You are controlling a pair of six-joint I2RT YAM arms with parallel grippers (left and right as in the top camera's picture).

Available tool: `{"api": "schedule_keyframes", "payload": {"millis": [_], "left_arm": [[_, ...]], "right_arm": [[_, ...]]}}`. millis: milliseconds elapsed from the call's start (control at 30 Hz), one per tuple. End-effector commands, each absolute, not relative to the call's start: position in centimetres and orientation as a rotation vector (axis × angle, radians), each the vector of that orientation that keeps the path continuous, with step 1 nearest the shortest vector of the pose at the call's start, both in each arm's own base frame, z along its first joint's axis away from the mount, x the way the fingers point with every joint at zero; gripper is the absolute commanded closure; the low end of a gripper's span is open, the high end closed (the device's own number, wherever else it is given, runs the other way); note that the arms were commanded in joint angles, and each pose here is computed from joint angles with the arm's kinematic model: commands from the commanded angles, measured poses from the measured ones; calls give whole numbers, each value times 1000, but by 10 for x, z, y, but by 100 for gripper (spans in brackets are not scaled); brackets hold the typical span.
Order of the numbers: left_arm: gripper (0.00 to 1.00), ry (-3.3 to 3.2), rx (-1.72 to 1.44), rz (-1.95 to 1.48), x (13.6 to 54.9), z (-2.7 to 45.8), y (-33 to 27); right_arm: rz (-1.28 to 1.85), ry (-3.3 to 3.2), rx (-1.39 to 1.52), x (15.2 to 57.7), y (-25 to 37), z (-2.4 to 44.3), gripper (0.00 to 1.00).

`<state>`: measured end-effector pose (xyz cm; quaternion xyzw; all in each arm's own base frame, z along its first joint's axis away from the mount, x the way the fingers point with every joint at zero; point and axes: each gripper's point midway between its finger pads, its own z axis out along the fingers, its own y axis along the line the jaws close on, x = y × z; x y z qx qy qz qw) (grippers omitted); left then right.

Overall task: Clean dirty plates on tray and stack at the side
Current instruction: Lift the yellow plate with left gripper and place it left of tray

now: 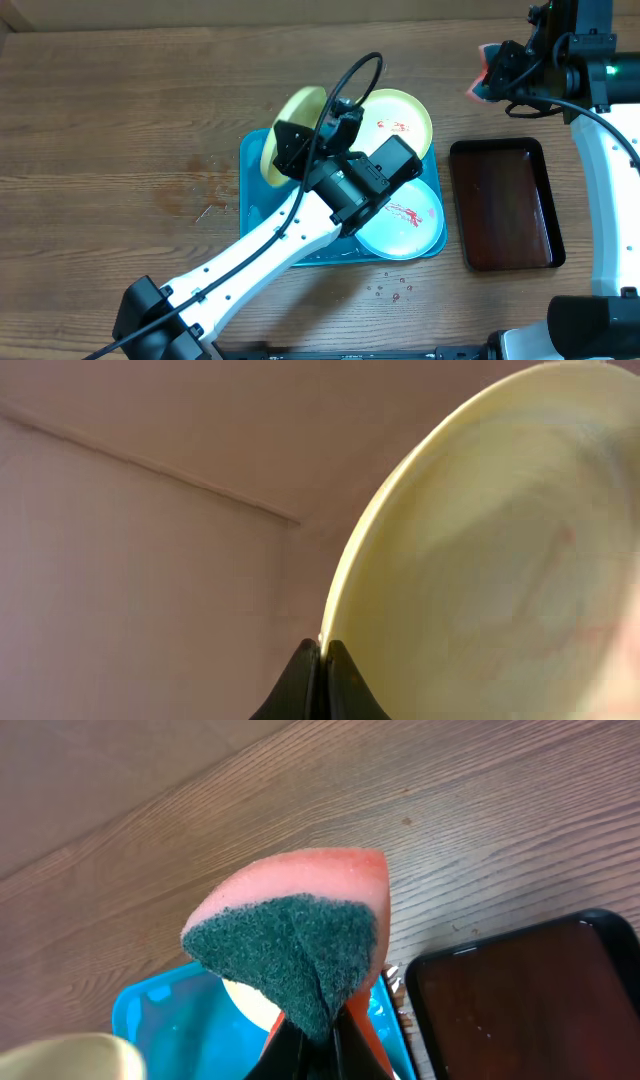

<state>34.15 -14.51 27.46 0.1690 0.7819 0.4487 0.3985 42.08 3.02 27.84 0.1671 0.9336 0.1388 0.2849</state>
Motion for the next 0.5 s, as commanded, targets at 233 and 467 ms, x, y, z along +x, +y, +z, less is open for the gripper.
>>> {"api": "schedule_keyframes", "payload": {"millis": [233, 467], "left_arm": [[96, 2731, 222, 289, 342, 178, -123], [96, 2845, -272, 35, 361, 166, -19]], "right_arm": [[366, 2452, 436, 418, 27, 295, 96], [367, 2450, 436, 419, 27, 295, 96]]}}
